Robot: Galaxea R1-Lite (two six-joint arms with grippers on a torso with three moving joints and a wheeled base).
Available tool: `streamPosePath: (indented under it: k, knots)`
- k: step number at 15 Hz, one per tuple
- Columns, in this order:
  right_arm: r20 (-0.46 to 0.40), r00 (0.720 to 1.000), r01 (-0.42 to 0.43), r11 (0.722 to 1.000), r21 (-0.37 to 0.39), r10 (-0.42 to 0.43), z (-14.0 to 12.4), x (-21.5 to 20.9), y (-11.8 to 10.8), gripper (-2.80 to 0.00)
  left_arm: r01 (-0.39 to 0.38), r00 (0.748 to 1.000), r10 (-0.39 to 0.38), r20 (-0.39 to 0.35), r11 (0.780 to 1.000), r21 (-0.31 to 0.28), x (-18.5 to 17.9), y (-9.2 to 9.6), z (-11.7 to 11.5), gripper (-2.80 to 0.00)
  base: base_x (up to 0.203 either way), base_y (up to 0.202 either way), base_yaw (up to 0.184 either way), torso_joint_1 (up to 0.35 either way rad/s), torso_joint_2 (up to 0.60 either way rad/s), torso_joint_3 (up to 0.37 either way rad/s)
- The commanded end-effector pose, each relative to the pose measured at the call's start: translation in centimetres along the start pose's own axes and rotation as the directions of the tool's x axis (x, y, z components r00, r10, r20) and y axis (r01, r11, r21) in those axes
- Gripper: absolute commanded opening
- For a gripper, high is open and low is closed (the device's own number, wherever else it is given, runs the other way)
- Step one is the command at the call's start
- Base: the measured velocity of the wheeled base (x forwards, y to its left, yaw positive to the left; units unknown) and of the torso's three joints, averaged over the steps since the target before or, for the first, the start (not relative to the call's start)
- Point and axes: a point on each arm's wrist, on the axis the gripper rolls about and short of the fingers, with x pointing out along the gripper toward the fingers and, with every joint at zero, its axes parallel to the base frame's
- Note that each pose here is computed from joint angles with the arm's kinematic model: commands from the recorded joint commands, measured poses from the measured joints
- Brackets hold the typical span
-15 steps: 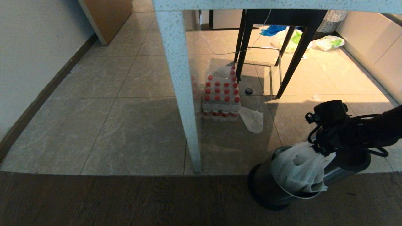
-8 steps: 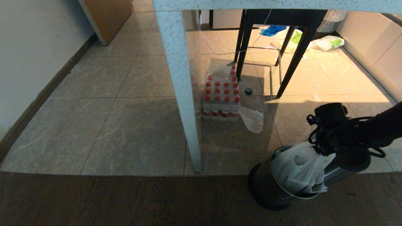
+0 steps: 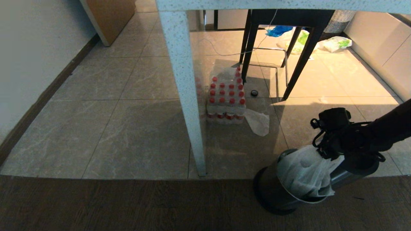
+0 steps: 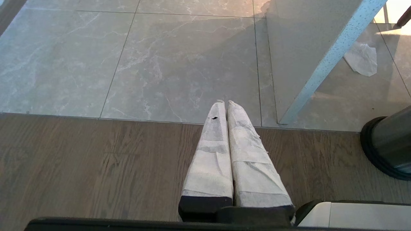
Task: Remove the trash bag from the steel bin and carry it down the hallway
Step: Pick up the trash bag
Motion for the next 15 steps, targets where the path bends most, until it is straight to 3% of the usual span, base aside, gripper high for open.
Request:
streamPosePath:
  k: [1,5,10,15]
  knots:
    - [-0.002,1.0,0.0,1.0,-0.001,0.0,-0.1,0.3,0.1,-2.8,0.0,1.0,0.0,0.002,1.0,0.0,0.0,0.0,0.0,-2.8,0.0,0.0,0.0,0.0,0.0,0.0]
    - [0.003,1.0,0.004,1.0,0.006,-0.004,-0.1,0.0,-0.1,-2.8,-0.001,1.0,0.001,0.001,1.0,0.0,0.0,0.0,0.0,-2.8,0.0,0.0,0.0,0.0,0.0,0.0]
    - [0.082,0.996,0.02,0.997,0.069,-0.026,0.6,-1.4,-1.2,-2.8,0.0,1.0,0.0,0.002,1.0,0.0,0.0,0.0,0.0,-2.8,0.0,0.0,0.0,0.0,0.0,0.0]
    - [0.14,0.99,0.002,0.997,0.076,-0.013,-0.9,-9.1,-5.7,-2.8,0.0,1.0,0.0,0.002,1.0,0.0,0.0,0.0,0.0,-2.8,0.0,0.0,0.0,0.0,0.0,0.0]
